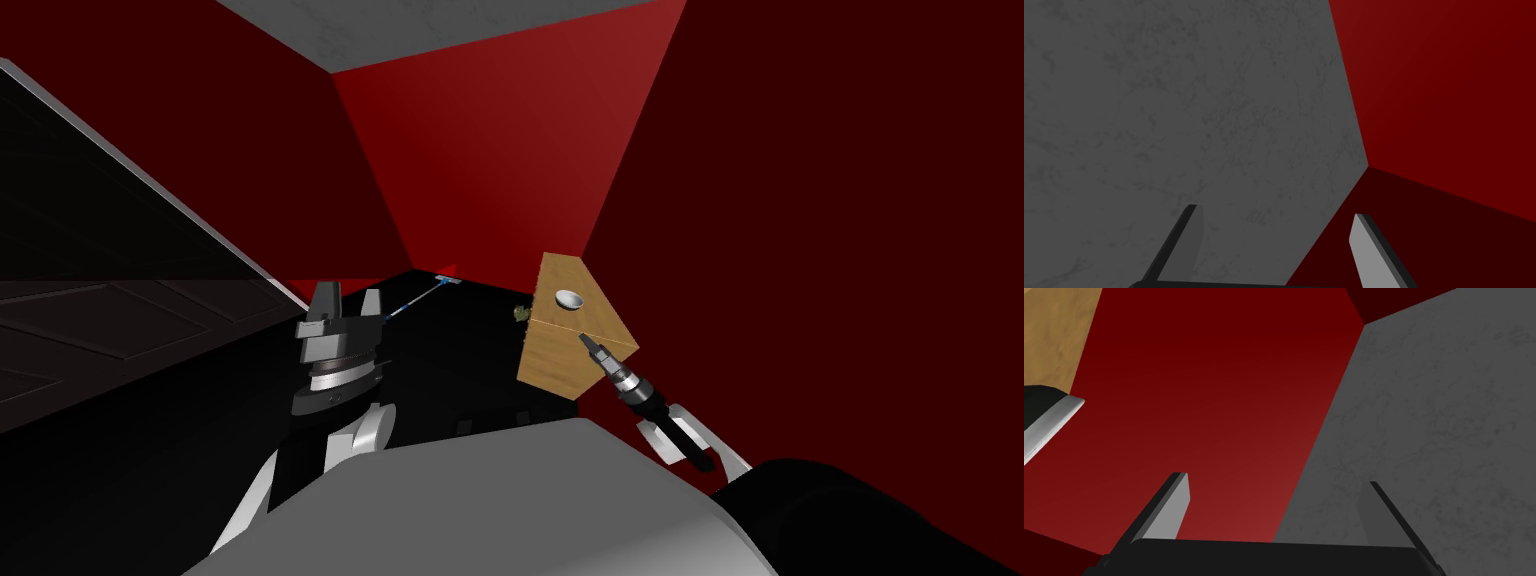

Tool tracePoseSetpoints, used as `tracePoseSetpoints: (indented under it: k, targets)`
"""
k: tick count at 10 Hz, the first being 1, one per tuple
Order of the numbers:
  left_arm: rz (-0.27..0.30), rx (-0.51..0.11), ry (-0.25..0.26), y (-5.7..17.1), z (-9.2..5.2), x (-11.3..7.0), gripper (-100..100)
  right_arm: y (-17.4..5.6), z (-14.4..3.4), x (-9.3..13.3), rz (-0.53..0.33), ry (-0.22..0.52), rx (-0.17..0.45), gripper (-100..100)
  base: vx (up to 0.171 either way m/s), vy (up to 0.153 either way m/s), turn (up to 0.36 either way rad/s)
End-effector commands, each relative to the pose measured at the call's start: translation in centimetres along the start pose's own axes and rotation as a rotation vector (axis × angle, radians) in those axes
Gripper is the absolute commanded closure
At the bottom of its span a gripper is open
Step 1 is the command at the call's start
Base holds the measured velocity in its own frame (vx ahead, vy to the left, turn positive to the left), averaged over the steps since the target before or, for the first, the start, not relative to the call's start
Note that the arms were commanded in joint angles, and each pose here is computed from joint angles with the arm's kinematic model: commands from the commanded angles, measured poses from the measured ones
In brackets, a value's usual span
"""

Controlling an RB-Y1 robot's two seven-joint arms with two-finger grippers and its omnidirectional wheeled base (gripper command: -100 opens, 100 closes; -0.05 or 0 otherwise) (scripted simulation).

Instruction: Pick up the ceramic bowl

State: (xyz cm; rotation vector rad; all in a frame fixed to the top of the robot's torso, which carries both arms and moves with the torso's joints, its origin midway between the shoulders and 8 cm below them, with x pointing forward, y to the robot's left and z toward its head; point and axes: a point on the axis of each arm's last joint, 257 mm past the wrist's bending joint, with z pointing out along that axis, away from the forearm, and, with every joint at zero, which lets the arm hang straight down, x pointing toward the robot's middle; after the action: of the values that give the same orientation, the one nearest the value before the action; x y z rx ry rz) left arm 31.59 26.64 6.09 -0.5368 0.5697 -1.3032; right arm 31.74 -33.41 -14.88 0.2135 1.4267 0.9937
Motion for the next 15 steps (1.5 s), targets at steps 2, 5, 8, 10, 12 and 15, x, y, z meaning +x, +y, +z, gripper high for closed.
tracePoseSetpoints:
  k: [2, 5, 8, 10, 12, 15]
  targets:
    - [0.0, 0.0, 0.0, 0.0, 0.0, 0.0, 0, -2.4, -1.8, 0.8, -0.068, 0.102, 0.05, -100, -0.018, 0.088, 0.02]
    - [0.0, 0.0, 0.0, 0.0, 0.0, 0.0, 0, -4.0, -3.1, 1.1, -0.13, 0.203, 0.079, -100, -0.004, 0.082, 0.02]
    - [0.0, 0.0, 0.0, 0.0, 0.0, 0.0, 0, -7.1, -5.9, 1.8, -0.209, 0.333, 0.145, -100, -0.003, 0.079, 0.038]
    - [0.0, 0.0, 0.0, 0.0, 0.0, 0.0, 0, -8.9, -7.6, 1.8, -0.257, 0.413, 0.182, -100, 0.016, 0.078, 0.037]
    - [0.0, 0.0, 0.0, 0.0, 0.0, 0.0, 0, -10.5, -9.1, 1.5, -0.306, 0.493, 0.212, -100, 0.018, 0.077, 0.049]
    - [0.0, 0.0, 0.0, 0.0, 0.0, 0.0, 0, -12.2, -10.7, 0.7, -0.369, 0.591, 0.241, -100, 0.039, 0.065, 0.038]
